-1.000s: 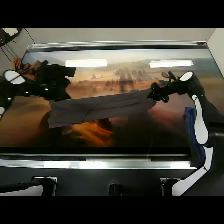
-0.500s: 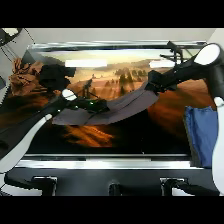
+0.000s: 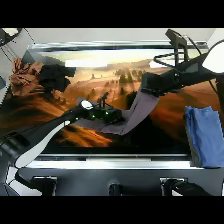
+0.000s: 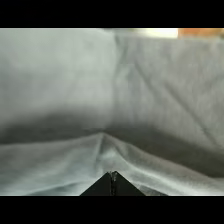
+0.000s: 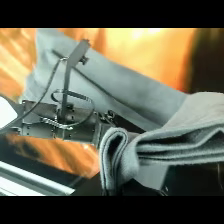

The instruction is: Fold the shirts.

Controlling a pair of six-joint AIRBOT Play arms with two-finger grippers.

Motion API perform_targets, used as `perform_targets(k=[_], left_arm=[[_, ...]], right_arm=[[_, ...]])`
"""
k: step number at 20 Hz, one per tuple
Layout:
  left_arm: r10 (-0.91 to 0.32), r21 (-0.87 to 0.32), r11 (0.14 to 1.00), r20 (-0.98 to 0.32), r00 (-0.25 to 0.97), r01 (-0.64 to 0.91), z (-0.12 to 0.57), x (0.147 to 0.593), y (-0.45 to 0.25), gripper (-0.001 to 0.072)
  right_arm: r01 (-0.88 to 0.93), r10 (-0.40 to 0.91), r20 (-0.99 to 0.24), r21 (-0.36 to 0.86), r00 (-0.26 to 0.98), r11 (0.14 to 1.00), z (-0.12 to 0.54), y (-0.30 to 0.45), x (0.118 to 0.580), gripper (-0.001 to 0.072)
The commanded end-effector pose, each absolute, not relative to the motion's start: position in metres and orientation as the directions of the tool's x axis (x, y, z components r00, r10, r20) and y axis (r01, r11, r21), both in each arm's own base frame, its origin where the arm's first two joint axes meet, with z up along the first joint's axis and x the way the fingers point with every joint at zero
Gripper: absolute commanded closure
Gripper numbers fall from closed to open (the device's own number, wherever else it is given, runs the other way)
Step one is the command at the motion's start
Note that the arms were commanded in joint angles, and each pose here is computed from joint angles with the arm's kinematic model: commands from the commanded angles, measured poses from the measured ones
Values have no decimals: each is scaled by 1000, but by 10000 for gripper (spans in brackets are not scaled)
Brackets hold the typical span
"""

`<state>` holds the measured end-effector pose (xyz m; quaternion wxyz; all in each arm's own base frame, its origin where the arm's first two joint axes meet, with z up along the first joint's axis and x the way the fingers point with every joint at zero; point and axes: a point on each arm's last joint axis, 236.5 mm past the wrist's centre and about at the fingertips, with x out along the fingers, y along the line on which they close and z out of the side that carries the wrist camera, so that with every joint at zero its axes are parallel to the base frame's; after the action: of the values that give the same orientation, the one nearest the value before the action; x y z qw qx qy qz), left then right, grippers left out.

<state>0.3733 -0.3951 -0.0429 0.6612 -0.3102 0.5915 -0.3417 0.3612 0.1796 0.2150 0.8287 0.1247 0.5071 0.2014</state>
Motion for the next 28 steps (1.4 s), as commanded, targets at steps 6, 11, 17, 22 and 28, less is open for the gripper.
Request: perform_targets(k=[6, 11, 17, 22, 28], left_arm=[[-579, -643, 752, -543, 609, 142, 120, 483, -127, 682], [-394, -585, 806, -422, 817, 87, 225, 447, -10, 681], [-370, -551, 826, -372, 852, 118, 260, 423, -8, 681], [-378, -552, 826, -399, 836, 110, 249, 421, -10, 680], [-378, -535, 836, -399, 835, 123, 249, 421, -10, 680]], right_arm=[[-280, 718, -592, 665, 366, 692, 160, 358, 420, 666], [-48, 838, -443, 875, 318, 481, 87, 455, 441, 665], [107, 856, -450, 893, 257, 437, 24, 493, 429, 187], [0, 775, -619, 781, 126, 624, 25, 417, 421, 29], [84, 164, -982, 156, -94, 984, -23, 175, 379, 48]])
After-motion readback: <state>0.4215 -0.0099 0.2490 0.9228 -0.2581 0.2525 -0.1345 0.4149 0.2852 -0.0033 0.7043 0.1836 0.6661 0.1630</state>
